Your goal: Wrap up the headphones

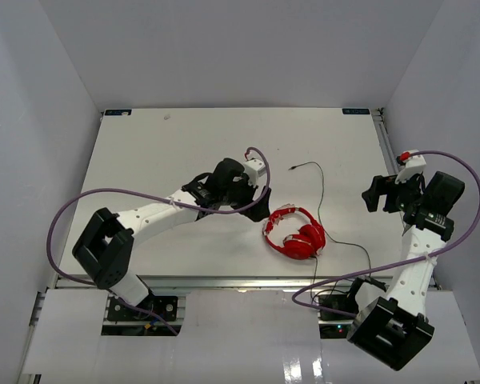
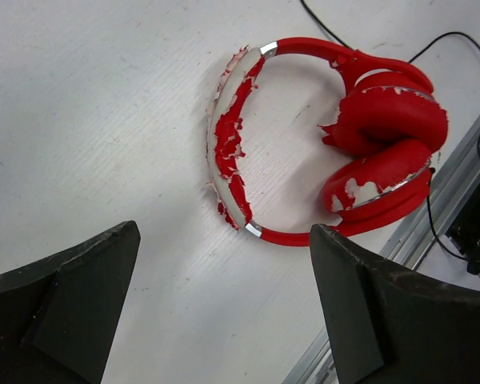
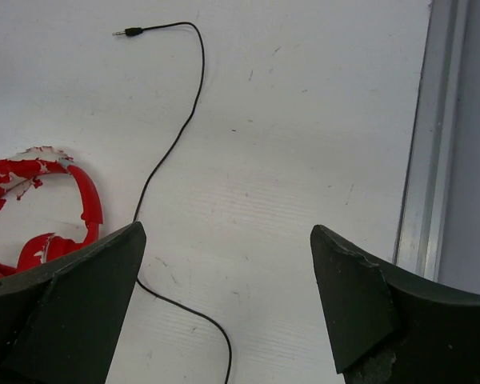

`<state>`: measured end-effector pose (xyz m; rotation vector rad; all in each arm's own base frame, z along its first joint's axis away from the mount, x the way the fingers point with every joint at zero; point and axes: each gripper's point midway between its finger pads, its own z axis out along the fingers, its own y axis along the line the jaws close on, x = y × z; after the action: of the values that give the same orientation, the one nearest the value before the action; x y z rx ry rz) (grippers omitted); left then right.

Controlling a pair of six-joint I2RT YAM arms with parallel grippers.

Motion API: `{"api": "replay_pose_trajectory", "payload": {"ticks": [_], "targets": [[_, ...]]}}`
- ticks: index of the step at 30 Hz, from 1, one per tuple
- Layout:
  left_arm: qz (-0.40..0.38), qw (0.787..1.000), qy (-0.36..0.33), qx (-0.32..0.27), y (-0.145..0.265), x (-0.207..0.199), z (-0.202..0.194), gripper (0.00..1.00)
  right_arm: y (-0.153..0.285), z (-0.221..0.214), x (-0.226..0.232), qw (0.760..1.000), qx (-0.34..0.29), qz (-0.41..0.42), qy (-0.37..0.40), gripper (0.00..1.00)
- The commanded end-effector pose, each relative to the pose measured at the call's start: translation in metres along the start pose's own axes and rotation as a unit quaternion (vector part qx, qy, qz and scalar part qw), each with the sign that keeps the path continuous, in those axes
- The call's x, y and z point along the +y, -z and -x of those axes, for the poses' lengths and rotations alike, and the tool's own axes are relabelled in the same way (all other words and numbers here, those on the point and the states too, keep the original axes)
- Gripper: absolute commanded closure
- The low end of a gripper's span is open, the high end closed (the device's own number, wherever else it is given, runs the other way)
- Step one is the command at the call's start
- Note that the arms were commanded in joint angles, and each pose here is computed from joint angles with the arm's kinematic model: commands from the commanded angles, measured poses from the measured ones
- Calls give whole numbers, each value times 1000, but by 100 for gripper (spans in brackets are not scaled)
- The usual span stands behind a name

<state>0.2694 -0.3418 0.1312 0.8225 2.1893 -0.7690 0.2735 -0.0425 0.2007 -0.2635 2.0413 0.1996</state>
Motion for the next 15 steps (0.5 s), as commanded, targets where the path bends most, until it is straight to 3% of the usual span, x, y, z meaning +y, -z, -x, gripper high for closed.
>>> {"api": "replay_pose_trajectory", "payload": {"ticks": [1,3,4,5,7,9,15], "targets": [[-18,1000,12,-17,-2,-5,-3,2,-3,8,-14,999,-20,-30,8,10],[-26,1000,1,-6,-8,-7,-2,2,-3,10,-1,998,-20,21,61,10],[-35,999,-8,-4,-12,-10,6,2,2,-3,23,993,-2,86,86,10],[-41,999,-19,9,-18,-10,6,3,9,-8,52,978,-13,166,128,10],[-38,997,-26,63,-38,-2,-14,7,21,6,92,931,-104,275,216,10],[-38,995,-43,83,-48,2,-17,8,31,8,111,917,-131,311,213,10],[-46,988,-85,121,-70,12,-30,12,24,-12,111,919,-108,324,195,9]]}}
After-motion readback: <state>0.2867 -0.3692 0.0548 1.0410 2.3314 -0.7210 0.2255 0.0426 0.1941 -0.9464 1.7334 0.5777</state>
